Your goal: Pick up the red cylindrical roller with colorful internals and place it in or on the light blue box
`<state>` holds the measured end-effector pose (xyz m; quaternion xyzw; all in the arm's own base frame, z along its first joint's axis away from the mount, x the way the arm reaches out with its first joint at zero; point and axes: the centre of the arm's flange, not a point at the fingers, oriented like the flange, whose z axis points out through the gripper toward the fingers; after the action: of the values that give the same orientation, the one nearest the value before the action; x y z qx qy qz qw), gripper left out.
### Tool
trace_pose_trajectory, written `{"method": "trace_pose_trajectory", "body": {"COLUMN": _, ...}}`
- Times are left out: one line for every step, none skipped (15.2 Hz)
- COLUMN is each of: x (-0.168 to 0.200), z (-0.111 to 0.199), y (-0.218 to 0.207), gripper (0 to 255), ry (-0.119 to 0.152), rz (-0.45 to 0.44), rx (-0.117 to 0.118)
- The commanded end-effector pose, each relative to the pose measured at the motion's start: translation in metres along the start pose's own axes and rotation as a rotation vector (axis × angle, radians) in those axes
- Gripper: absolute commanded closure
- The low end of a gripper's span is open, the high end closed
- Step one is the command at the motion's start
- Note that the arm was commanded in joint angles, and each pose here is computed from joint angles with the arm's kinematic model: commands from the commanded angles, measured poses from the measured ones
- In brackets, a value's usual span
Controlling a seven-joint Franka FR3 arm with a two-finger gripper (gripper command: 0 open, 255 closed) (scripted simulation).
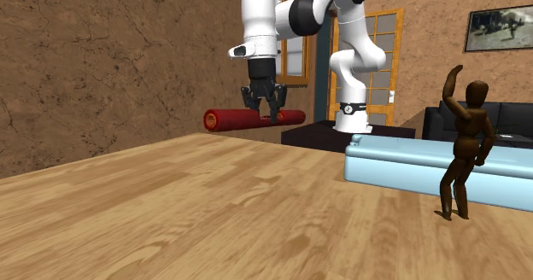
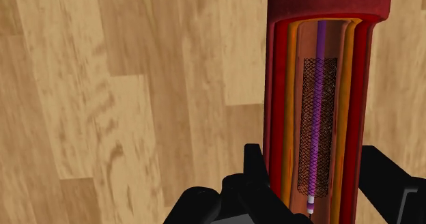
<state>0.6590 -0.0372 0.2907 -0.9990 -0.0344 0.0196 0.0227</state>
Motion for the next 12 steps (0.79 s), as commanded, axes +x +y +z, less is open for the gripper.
{"method": "trace_pose_trajectory", "body": {"x": -0.001, "z": -0.011, "y": 0.0, "gripper": 255, "ry": 0.001, "rz": 0.0, "rx": 0.0}}
{"method": "trace_pose_trajectory", "body": {"x": -0.001, "z": -0.016, "y": -0.001, "gripper": 255, "ry": 0.001, "rz": 0.0, "rx": 0.0}}
{"method": "trace_pose_trajectory", "body": {"x": -0.001, "z": -0.022, "y": -0.001, "gripper": 255, "ry": 0.001, "rz": 0.0, "rx": 0.0}}
{"method": "trace_pose_trajectory", "body": {"x": -0.001, "z": -0.025, "y": -0.001, "gripper": 255, "ry": 0.001, "rz": 0.0, "rx": 0.0}}
{"method": "trace_pose_trajectory", "body": {"x": -0.007, "z": -0.025, "y": -0.013, "gripper": 255, "ry": 0.001, "rz": 0.0, "rx": 0.0}}
{"method": "trace_pose_trajectory", "body": {"x": -0.013, "z": -0.024, "y": -0.025, "gripper": 255, "ry": 0.001, "rz": 0.0, "rx": 0.0}}
{"method": "trace_pose_trajectory", "body": {"x": -0.019, "z": -0.023, "y": -0.036, "gripper": 255, "ry": 0.001, "rz": 0.0, "rx": 0.0}}
{"method": "trace_pose_trajectory", "body": {"x": -0.025, "z": -0.022, "y": -0.048, "gripper": 255, "ry": 0.001, "rz": 0.0, "rx": 0.0}}
{"method": "trace_pose_trajectory", "body": {"x": -0.031, "z": -0.022, "y": -0.06, "gripper": 255, "ry": 0.001, "rz": 0.0, "rx": 0.0}}
{"method": "trace_pose_trajectory", "body": {"x": -0.037, "z": -0.021, "y": -0.072, "gripper": 255, "ry": 0.001, "rz": 0.0, "rx": 0.0}}
{"method": "trace_pose_trajectory", "body": {"x": -0.043, "z": -0.02, "y": -0.083, "gripper": 255, "ry": 0.001, "rz": 0.0, "rx": 0.0}}
{"method": "trace_pose_trajectory", "body": {"x": -0.048, "z": -0.02, "y": -0.095, "gripper": 255, "ry": 0.001, "rz": 0.0, "rx": 0.0}}
